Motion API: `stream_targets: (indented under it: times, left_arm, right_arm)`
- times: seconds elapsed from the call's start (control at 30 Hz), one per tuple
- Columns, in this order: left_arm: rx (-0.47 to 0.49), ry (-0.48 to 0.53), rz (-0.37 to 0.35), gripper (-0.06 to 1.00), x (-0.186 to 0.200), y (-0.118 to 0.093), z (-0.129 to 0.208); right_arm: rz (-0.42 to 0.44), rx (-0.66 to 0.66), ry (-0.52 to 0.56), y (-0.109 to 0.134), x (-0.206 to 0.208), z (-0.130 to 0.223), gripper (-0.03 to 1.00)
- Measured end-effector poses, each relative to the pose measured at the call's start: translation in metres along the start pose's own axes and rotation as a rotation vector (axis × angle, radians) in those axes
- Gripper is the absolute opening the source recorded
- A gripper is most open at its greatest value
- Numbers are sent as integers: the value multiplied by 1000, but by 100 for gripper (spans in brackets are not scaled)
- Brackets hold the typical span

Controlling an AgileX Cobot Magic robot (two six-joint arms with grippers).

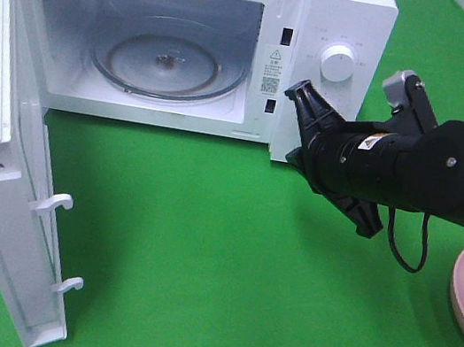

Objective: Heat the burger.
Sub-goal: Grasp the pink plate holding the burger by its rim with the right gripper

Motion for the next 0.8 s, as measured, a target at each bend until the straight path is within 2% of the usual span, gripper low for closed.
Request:
stream_targets:
  times: [0.03,0.07,0.1,0.17,0.27,0.3,0.33,0.43,0.5,0.73,0.8]
  left_arm:
    - [0,0,0,99,0,0,0]
    - [0,0,0,99,0,0,0]
    - [0,0,0,99,0,0,0]
    - [0,0,0,99,0,0,0]
    - [0,0,0,99,0,0,0]
    - [0,0,0,99,0,0,0]
    - [0,0,0,99,0,0,0]
    - [0,0,0,99,0,0,0]
    - [0,0,0,99,0,0,0]
    - [0,0,0,99,0,0,0]
    - [0,0,0,99,0,0,0]
  right_arm:
    - [9,74,36,0,4,4,1]
    - [9,74,36,0,4,4,1]
    - [16,157,70,0,8,7,1]
    - [25,194,86,-1,10,7,1]
    - [88,307,171,-8,19,6,1]
    - [88,307,171,-8,19,6,1]
    - [120,378,206,-11,26,3,1]
    - [151,450,235,-12,31,-1,1]
    - [221,569,302,-13,43,-4,2]
    - [296,682,369,-11,58,-10,3]
    - [360,763,431,-12,69,-13,6]
Point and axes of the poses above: a point on each arm's last joint axis where the gripper is mounted, x pointing back along that axis away from the gripper, y along the wrist's bending axis when the last joint is at zero, z = x × y, the point moved 4 cm from there along -x, pointing out along that axis toward the gripper
